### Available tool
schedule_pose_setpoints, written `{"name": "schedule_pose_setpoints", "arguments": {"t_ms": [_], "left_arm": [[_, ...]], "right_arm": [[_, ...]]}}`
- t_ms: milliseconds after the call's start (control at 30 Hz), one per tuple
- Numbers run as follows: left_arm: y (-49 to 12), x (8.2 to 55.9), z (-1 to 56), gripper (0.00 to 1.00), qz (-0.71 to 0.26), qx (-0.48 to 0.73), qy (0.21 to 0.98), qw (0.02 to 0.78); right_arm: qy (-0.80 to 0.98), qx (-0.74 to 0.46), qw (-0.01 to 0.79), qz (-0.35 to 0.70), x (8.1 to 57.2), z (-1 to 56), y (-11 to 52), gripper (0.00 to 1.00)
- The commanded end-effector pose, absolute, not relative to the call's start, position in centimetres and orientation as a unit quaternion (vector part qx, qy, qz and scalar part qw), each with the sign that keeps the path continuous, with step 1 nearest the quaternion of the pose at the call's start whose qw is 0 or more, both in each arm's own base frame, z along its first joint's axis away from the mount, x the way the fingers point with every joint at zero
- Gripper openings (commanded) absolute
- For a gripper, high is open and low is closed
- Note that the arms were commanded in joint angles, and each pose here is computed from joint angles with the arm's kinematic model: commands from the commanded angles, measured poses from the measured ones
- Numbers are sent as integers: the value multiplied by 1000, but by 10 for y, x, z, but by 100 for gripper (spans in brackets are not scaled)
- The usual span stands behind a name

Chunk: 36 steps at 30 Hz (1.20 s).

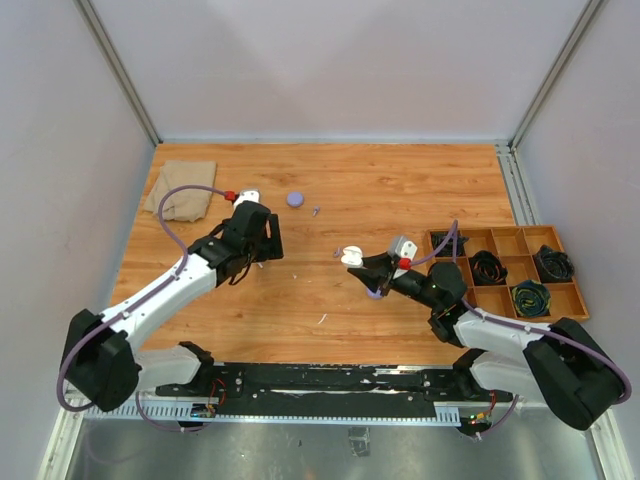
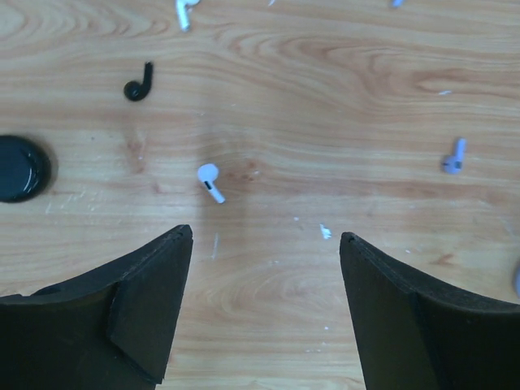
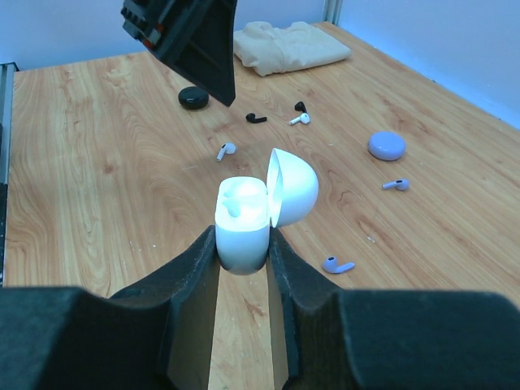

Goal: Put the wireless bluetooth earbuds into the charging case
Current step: Pick up the earbud from the center of the board.

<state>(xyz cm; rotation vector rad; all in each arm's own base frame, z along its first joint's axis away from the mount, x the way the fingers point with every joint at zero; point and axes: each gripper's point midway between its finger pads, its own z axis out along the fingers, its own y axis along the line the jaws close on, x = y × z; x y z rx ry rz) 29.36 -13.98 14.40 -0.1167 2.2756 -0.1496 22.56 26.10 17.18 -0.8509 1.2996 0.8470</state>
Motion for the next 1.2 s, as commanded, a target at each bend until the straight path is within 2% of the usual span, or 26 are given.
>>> {"name": "schedule_pose_setpoints", "arguments": {"t_ms": [0,133,300,733,1167], "left_arm": [[-126,298,116,78,-40,-82,919,384],[-121,305,99,75,-26,-92,924,369],[-109,315,79,65,-8,-107,932,346],[-100,332,38,45,18,-108,948,299],[-107,341,22,39,9,-98,956,276]], "right_arm": [[538,-358,674,358,232,191,254,5],[545,-361,671,350,233,187,253,5],[540,-362,673,352,232,187,253,5],[537,-365,673,353,231,187,254,4],[539,-365,672,353,231,186,254,4]]}}
